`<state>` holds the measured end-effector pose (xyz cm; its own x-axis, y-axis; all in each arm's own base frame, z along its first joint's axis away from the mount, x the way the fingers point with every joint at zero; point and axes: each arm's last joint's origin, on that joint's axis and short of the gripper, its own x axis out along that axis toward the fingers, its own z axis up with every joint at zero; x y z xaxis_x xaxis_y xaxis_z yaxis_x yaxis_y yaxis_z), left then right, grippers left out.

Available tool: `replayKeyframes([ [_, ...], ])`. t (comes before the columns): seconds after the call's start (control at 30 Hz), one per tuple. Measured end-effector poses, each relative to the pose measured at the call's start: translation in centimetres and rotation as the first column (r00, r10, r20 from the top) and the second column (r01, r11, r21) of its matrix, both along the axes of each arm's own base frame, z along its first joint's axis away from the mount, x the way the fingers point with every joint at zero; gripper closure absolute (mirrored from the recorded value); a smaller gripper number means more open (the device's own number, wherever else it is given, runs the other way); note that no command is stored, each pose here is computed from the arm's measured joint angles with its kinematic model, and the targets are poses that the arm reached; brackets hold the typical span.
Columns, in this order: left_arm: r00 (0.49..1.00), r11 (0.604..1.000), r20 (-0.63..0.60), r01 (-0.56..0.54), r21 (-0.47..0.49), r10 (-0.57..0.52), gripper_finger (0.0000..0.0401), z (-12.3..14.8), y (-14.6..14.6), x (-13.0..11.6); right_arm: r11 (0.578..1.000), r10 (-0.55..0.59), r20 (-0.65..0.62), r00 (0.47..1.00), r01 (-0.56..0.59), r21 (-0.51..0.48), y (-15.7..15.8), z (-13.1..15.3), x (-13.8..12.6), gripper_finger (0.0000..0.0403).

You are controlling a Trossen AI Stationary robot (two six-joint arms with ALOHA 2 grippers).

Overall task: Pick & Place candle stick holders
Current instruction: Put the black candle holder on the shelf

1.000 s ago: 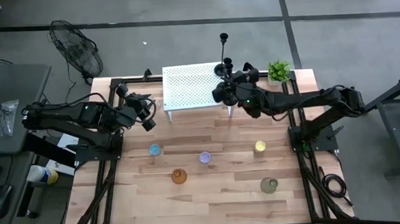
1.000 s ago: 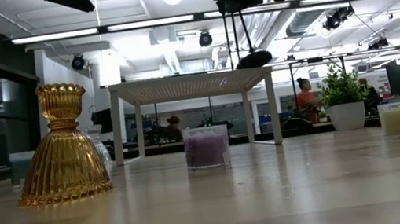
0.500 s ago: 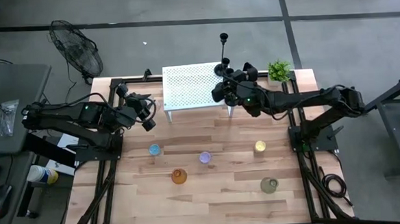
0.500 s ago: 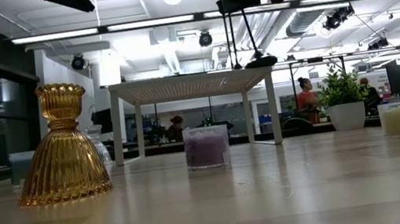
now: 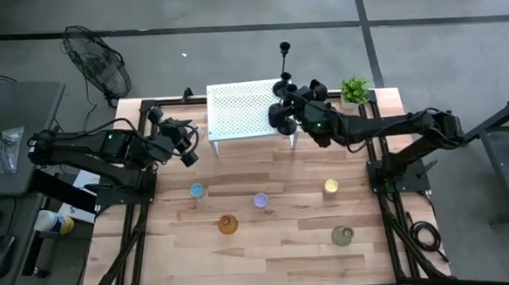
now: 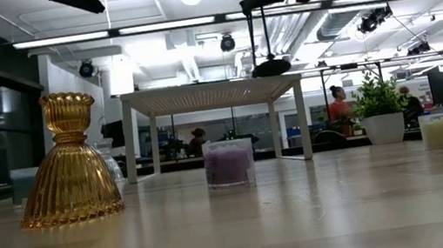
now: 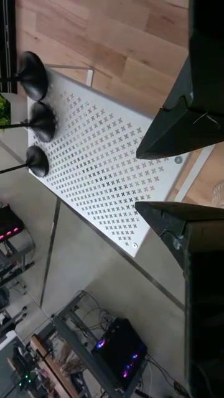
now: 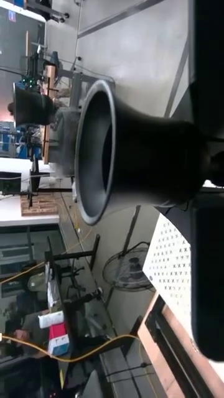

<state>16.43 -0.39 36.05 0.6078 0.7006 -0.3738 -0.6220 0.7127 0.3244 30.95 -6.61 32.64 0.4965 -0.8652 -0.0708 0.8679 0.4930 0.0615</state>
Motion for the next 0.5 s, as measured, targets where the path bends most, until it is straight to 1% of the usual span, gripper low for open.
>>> replayKeyframes([
  [0.5, 1.000, 1.000, 0.000, 0.002, -0.001, -0.002, 0.0284, 0.00, -0.01, 0.01, 1.000, 0.018, 0.015, 1.000, -0.018, 0.003, -0.84, 0.11, -0.08, 0.0370],
])
